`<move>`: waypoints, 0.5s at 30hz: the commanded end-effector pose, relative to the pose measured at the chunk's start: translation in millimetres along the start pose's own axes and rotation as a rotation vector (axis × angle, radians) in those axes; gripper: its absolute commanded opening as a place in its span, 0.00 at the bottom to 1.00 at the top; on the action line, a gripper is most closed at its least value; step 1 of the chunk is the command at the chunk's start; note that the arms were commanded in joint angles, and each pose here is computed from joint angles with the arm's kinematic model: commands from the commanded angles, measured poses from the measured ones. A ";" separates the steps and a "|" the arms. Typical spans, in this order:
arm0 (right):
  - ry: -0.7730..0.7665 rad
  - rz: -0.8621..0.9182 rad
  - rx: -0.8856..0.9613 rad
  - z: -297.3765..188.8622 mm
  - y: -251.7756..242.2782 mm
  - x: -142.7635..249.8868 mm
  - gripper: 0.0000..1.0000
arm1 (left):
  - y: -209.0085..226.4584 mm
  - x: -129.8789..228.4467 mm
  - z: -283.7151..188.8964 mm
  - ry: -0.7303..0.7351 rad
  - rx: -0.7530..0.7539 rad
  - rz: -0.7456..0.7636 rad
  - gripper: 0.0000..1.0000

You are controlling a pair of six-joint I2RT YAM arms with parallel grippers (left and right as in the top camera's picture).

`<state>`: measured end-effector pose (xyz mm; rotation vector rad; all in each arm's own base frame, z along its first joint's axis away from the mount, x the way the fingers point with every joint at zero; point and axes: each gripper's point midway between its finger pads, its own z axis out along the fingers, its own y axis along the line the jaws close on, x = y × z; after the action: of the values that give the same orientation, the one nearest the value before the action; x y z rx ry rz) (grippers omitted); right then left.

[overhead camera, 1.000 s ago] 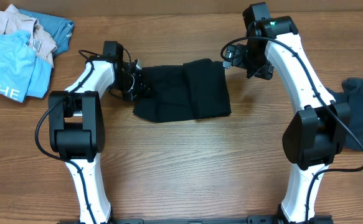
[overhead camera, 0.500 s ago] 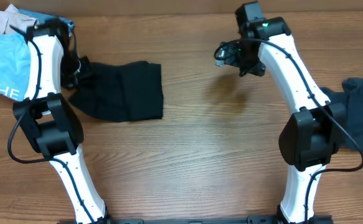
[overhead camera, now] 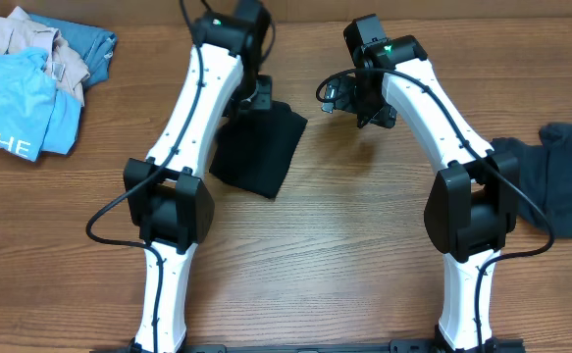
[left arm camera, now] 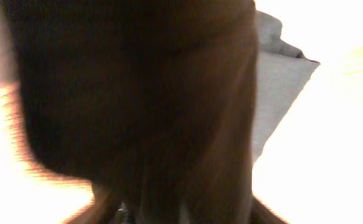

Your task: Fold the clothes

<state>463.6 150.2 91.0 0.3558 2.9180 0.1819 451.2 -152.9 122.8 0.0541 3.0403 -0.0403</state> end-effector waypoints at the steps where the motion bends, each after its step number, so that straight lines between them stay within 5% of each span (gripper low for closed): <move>1: 0.000 0.024 -0.007 -0.7 -2.9 -4.0 0.97 | 3.8 -2.4 -7.1 -0.019 -0.020 -0.011 0.61; 4: 0.004 0.062 -0.011 -1.4 -17.1 -11.6 0.98 | -9.2 5.6 -7.3 0.021 0.056 -0.006 0.59; 6: 0.026 0.097 -0.043 -2.7 -25.8 -15.1 0.98 | -12.3 5.4 -7.6 0.021 0.072 -0.004 0.49; 9: 0.060 0.104 -0.169 -12.6 -22.9 -20.8 0.98 | 1.9 -10.9 -27.0 -0.061 0.029 -0.016 0.53; 12: 0.061 -0.007 -0.354 -44.7 4.2 -21.6 0.97 | 23.4 -37.5 -64.4 -0.192 0.055 -0.092 0.77; 15: 0.150 -0.097 -0.545 -66.9 38.9 3.4 0.97 | 63.3 -35.2 -64.6 -0.157 0.045 -0.197 1.00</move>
<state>469.8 140.8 112.4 0.3421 2.9351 0.6815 479.4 -127.4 185.7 -0.0819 2.8741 -0.1380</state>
